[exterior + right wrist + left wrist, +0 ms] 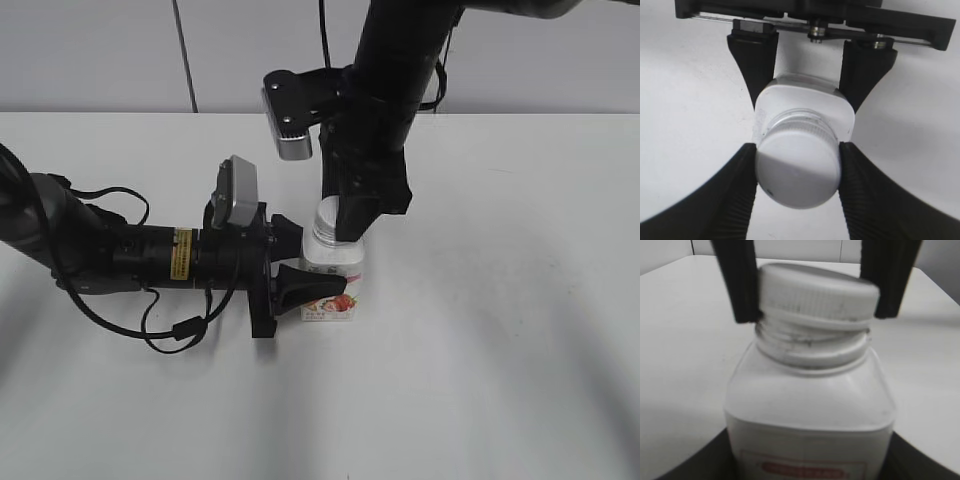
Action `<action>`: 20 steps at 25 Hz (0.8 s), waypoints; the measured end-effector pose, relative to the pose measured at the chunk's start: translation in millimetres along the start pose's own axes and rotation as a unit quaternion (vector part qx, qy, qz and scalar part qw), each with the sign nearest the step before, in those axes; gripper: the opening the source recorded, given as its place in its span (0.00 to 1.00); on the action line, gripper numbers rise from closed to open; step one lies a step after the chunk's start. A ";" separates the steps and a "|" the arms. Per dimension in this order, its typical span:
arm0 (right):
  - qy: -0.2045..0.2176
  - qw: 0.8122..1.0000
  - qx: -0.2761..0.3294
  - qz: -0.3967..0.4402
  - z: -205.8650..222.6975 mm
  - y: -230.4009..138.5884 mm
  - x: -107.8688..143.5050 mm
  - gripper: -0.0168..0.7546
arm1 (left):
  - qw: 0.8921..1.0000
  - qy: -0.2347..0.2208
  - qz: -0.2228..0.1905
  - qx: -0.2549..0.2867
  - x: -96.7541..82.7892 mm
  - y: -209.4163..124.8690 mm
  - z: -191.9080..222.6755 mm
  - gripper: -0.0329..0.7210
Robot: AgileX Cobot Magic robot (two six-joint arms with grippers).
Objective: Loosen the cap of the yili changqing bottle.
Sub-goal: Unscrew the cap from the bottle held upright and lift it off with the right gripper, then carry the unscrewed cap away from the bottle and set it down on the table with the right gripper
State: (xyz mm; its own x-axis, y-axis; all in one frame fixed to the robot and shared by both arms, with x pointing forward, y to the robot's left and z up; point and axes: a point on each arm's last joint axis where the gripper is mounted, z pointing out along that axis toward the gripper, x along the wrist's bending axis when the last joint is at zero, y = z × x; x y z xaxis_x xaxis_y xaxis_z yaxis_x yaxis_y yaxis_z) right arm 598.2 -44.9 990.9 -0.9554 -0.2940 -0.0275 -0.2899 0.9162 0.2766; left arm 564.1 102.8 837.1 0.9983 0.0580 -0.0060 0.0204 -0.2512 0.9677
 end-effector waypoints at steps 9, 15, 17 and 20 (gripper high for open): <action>-0.020 1.000 0.011 0.008 -10.2 -0.9 0.1 0.53 | 1.000 -0.019 0.007 0.001 -3.6 0.0 0.3 0.53; -0.032 0.998 0.012 0.049 -19.3 0.2 1.8 0.53 | 1.000 -0.021 0.008 0.001 -4.0 -0.1 0.2 0.53; -0.039 0.997 0.009 0.067 -26.2 1.6 3.4 0.53 | 1.000 -0.021 0.008 0.001 -4.0 -0.1 0.2 0.53; -0.052 0.994 0.004 0.096 -37.8 3.9 6.3 0.53 | 1.000 -0.021 0.008 0.001 -4.0 -0.1 0.2 0.53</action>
State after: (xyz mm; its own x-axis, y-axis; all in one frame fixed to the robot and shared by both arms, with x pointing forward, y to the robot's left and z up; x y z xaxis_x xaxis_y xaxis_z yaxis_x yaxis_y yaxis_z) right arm 593.2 -53.5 1028.1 -0.9937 -0.0840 -0.0745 -0.1016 0.9549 0.2791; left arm 560.1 102.3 837.0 0.9999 0.0127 -0.0007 0.0039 -0.2535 0.9673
